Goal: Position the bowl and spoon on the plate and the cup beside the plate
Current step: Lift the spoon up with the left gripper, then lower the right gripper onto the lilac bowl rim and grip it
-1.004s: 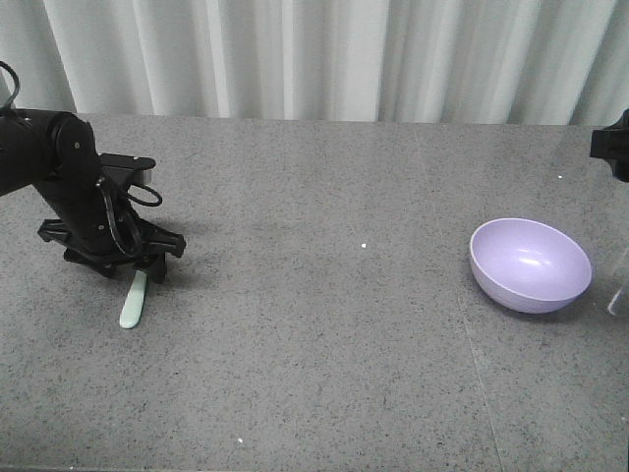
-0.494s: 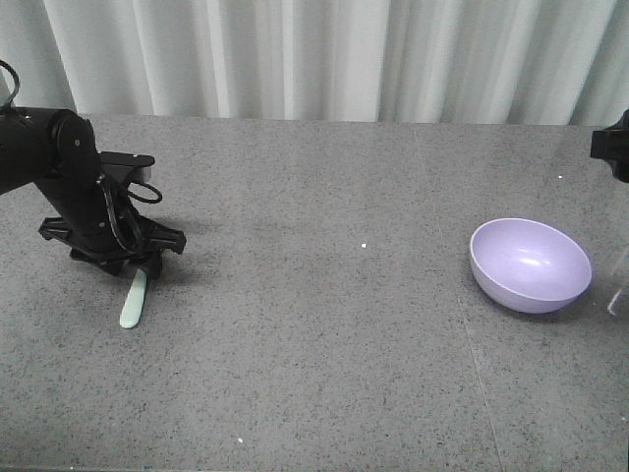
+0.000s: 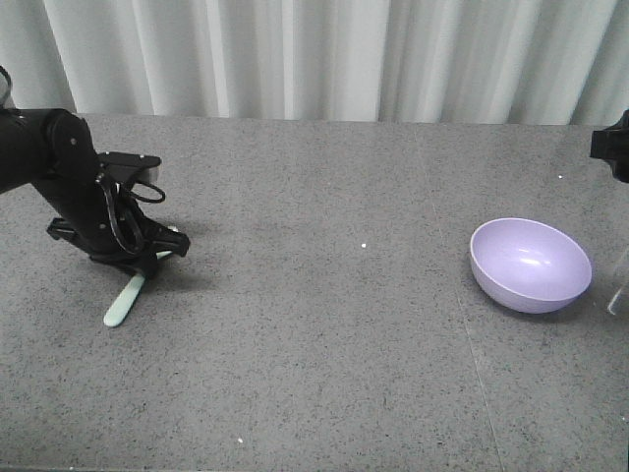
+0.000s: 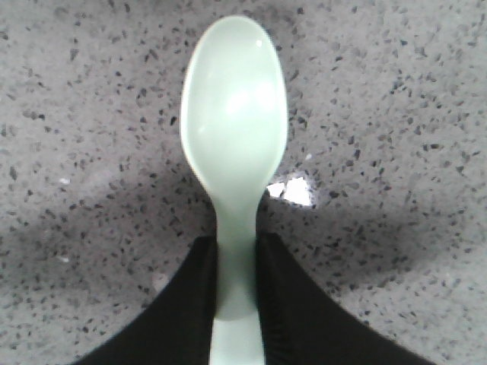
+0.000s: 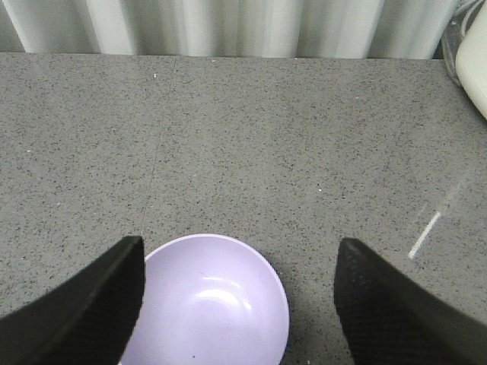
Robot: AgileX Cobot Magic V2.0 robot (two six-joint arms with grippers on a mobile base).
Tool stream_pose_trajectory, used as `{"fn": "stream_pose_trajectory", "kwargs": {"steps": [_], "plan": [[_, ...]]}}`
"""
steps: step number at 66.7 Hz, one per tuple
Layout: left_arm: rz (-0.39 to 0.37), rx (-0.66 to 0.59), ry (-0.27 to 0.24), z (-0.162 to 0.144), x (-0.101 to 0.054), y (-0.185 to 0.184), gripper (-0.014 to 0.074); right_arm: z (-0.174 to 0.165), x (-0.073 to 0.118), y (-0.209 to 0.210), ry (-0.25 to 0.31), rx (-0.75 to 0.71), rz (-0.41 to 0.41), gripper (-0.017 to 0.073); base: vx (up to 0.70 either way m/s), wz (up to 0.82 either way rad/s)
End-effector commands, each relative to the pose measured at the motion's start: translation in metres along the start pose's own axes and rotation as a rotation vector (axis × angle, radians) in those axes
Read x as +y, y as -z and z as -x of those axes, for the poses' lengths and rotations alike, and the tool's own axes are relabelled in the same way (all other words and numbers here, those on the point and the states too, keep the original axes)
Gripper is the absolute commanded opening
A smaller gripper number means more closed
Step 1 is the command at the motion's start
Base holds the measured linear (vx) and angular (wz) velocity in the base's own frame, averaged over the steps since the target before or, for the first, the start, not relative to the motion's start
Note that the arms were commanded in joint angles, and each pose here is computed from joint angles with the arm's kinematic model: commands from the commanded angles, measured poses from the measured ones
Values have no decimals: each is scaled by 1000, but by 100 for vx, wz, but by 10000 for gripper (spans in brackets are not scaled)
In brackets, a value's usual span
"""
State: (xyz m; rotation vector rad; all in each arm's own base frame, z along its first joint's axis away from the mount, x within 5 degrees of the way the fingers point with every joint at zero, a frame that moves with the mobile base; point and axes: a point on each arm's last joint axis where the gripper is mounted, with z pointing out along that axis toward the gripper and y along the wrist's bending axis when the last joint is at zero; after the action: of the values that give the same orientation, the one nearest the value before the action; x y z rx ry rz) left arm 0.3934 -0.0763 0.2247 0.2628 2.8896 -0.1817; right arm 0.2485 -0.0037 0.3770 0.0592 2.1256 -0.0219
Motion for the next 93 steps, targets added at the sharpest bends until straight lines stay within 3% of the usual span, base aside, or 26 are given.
{"fn": "stream_pose_trajectory", "kwargs": {"steps": [1, 10, 18, 27, 39, 51, 74, 84, 93], "plan": [[-14, -233, -12, 8, -10, 61, -8, 17, -1, 12, 0, -110, 3, 517, 0, 0], [-12, -452, -22, 4, -15, 117, -8, 17, -1, 14, 10, -120, -5, 517, 0, 0], [-10, -643, -33, -7, -19, 167, -8, 21, -4, 14, 58, -154, -38, 517, 0, 0], [-9, -857, -44, -27, -24, 223, -7, 30, -5, 8, -22, -106, -49, 507, 0, 0], [-10, -1034, -53, -51, -28, 270, -7, 41, -7, -18, -18, 40, -88, 499, 0, 0], [-12, -1081, -57, -64, -30, 286, -7, 42, -6, -59, -34, 214, -99, 499, 0, 0], [-12, -1063, -58, -64, -30, 284, -6, 7, -8, -130, 7, 476, -127, 499, 0, 0], [-11, -1063, -58, -64, -30, 284, -6, -1, -25, -141, -32, 529, -145, 499, 0, 0], [-11, -1063, -58, -64, -30, 284, -6, -7, -32, -146, -55, 564, -106, 491, 0, 0]]}}
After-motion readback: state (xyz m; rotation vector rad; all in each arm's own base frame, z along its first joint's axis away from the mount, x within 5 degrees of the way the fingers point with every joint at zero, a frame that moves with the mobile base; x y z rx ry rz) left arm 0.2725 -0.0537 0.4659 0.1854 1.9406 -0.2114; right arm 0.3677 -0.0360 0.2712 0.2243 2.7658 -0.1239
